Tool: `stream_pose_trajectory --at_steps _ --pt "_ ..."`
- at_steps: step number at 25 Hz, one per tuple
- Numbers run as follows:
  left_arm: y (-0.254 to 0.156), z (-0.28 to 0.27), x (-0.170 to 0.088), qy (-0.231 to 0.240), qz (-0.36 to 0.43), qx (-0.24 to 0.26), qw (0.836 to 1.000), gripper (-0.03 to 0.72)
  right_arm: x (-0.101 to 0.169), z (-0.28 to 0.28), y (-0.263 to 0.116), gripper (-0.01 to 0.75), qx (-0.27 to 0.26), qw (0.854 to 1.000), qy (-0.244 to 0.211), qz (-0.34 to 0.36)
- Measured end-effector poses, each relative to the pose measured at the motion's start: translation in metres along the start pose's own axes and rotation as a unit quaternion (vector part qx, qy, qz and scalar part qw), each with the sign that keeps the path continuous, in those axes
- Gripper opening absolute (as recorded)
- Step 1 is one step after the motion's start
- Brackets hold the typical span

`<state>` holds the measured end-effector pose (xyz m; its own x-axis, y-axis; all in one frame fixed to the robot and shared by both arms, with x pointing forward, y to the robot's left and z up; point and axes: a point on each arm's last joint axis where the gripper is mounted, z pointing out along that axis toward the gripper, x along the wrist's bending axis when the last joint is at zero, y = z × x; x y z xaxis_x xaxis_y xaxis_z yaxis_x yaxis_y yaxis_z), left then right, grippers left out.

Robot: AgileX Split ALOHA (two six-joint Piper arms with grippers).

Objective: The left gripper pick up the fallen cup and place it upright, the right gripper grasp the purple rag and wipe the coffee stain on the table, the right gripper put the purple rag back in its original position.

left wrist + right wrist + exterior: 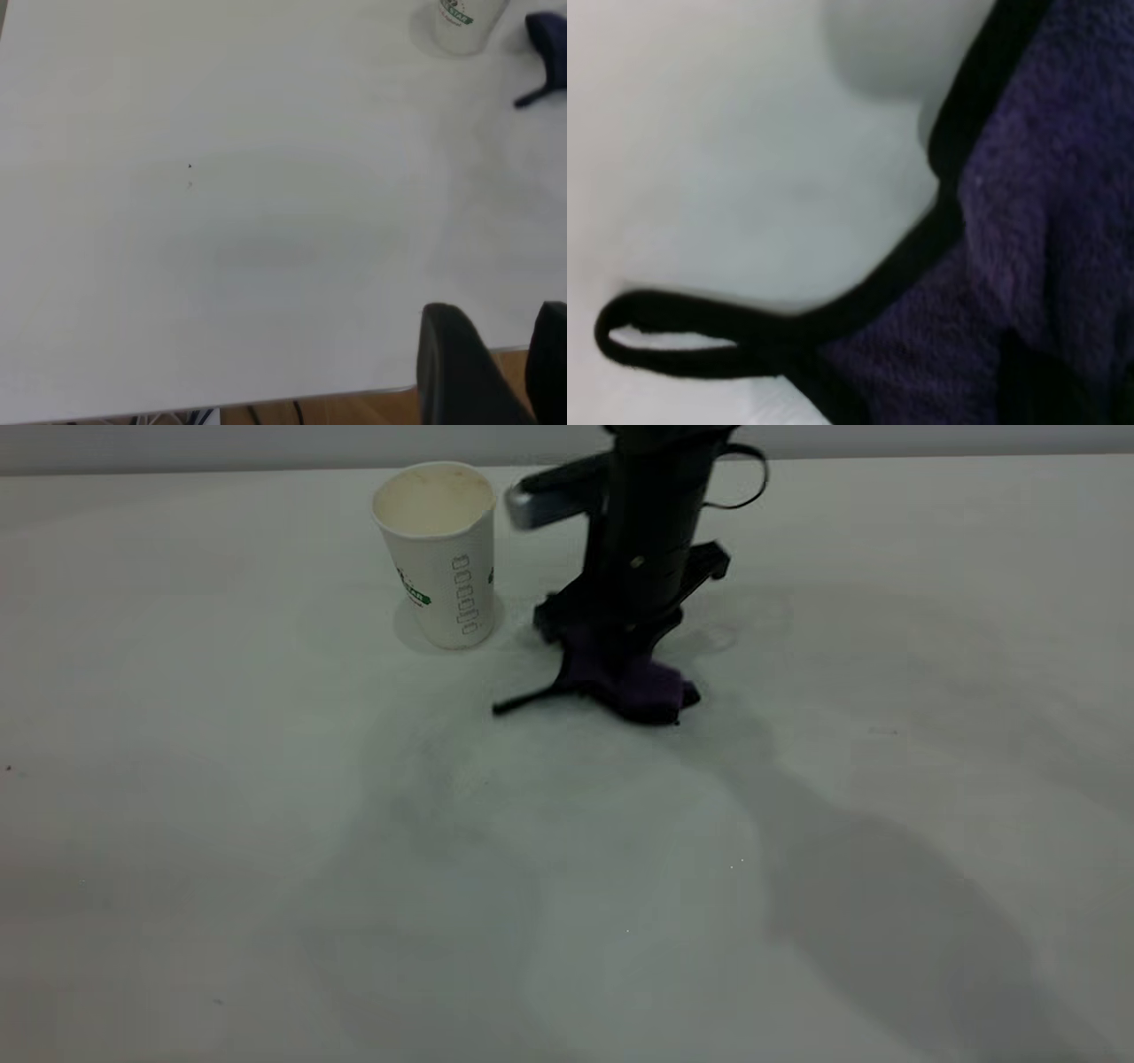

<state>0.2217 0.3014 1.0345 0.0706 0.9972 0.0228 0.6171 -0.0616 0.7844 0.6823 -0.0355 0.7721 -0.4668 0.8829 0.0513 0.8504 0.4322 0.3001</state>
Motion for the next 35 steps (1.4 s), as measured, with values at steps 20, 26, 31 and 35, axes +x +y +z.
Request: stream_pose_trajectory --at_steps 20,26,31,35 --pt "0.000 0.000 0.000 0.000 0.000 0.000 1.000 0.265 -0.117 -0.014 -0.031 0.275 0.140 0.977 -0.069 0.144" --pt "0.000 0.000 0.000 0.000 0.000 0.000 1.000 0.265 -0.178 -0.028 -0.041 0.567 0.135 0.971 -0.086 0.178" --pt "0.000 0.000 0.000 0.000 0.000 0.000 1.000 0.265 -0.188 -0.083 -0.024 0.723 0.119 0.974 -0.106 0.158" --pt "0.000 0.000 0.000 0.000 0.000 0.000 1.000 0.265 -0.181 -0.179 -0.003 0.727 0.085 0.977 -0.119 0.156"
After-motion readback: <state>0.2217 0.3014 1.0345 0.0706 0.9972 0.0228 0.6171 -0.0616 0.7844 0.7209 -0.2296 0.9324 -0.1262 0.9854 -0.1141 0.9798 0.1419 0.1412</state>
